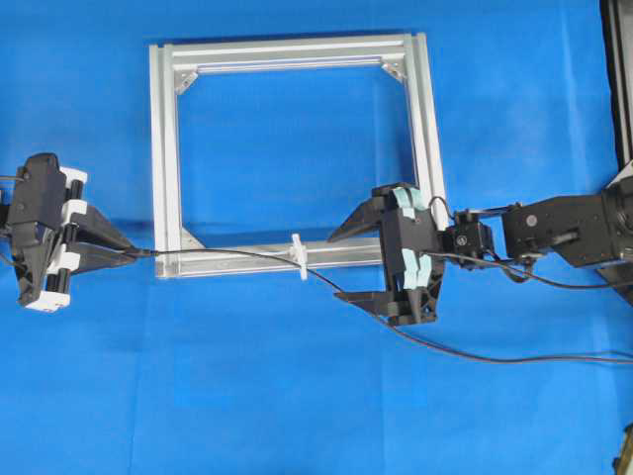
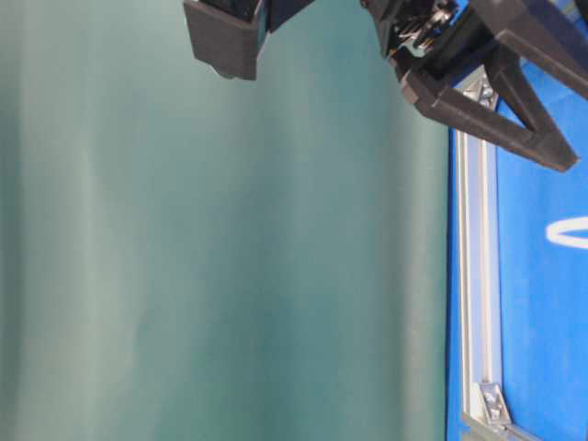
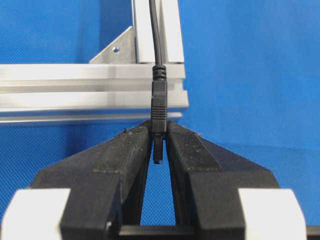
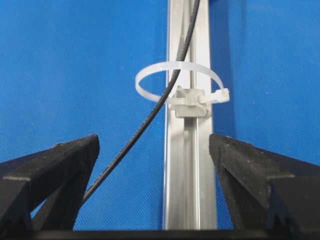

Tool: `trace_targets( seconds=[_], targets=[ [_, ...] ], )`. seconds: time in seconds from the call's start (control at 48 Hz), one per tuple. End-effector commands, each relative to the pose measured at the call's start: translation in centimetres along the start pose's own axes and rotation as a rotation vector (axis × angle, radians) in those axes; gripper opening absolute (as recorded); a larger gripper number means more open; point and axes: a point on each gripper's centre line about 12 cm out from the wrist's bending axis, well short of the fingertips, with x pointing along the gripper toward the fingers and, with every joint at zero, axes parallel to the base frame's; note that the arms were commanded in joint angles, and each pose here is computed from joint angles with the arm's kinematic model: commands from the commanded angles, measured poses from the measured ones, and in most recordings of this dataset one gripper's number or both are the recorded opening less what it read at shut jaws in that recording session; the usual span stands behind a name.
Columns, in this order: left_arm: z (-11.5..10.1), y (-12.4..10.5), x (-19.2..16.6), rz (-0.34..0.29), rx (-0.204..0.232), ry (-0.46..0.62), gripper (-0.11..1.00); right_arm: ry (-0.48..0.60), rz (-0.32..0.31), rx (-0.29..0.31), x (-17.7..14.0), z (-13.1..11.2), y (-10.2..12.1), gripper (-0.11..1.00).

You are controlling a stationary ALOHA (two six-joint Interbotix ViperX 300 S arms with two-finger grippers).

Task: Insert the wire through the string loop located in the center.
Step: 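Release the cable with the left gripper and withdraw both grippers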

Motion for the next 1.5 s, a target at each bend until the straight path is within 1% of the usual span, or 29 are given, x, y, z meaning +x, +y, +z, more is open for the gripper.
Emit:
trace_targets(
  seconds=[0.0, 0.208, 0.25, 0.291, 0.396, 0.479, 0.521, 0.541, 0.625, 0.666, 0.729, 0.874, 0.999, 1.312, 1.478],
  targets=[
    [0.7, -0.2, 0.2, -0.007, 0.005, -0.014, 0.09, -0.041, 0.007, -0.001, -0.3, 1.2, 0.2, 0.89],
    [0.7, -0.2, 0.2, -0.006, 0.004, -0.01, 0.09, -0.045, 0.008, -0.001, -0.3, 1.3, 0.2, 0.89],
    [0.7, -0.2, 0.2, -0.006, 0.004, -0.01, 0.14, -0.045, 0.008, -0.001, -0.3, 1.3, 0.2, 0.89],
    [0.6, -0.2, 0.2, -0.006, 0.004, -0.007, 0.24, -0.045, 0.008, -0.001, -0.3, 1.3, 0.2, 0.89],
    [0.6, -0.2, 0.2, -0.006, 0.004, -0.002, 0.56, -0.045, 0.008, -0.001, -0.3, 1.3, 0.2, 0.89],
    [0.6, -0.2, 0.2, -0.005, 0.004, -0.001, 0.79, -0.045, 0.008, -0.001, -0.3, 1.3, 0.2, 0.89],
    [0.6, -0.2, 0.2, -0.006, 0.005, -0.004, 0.85, -0.045, 0.008, -0.001, -0.3, 1.4, 0.3, 0.89],
    [0.7, -0.2, 0.2, -0.006, 0.005, -0.005, 0.85, -0.045, 0.008, -0.001, -0.3, 1.4, 0.3, 0.89],
    [0.7, -0.3, 0.2, -0.007, 0.005, -0.007, 0.77, -0.045, 0.008, -0.001, -0.3, 1.5, 0.3, 0.89],
    [0.8, -0.3, 0.2, -0.007, 0.005, -0.008, 0.75, -0.045, 0.008, -0.001, -0.3, 1.5, 0.3, 0.89],
    [1.1, -0.3, 0.1, -0.009, 0.005, -0.014, 0.76, -0.05, 0.009, -0.001, -0.3, 1.8, 0.3, 0.89],
    [3.3, -0.8, -0.2, -0.023, 0.005, -0.066, 0.77, -0.049, 0.012, -0.001, -0.9, 2.7, 0.5, 0.89],
    [4.5, -1.1, -0.5, -0.028, 0.006, -0.078, 0.77, -0.055, 0.015, -0.002, -1.5, 3.6, 0.6, 0.89],
    [5.7, -1.2, -1.6, -0.036, 0.001, -0.109, 0.77, -0.082, 0.025, -0.002, -3.9, 6.6, 1.0, 0.89],
    [5.7, -1.1, -2.0, -0.035, -0.003, -0.122, 0.77, -0.078, 0.022, 0.002, -4.4, 6.9, 0.9, 0.89]
  ],
)
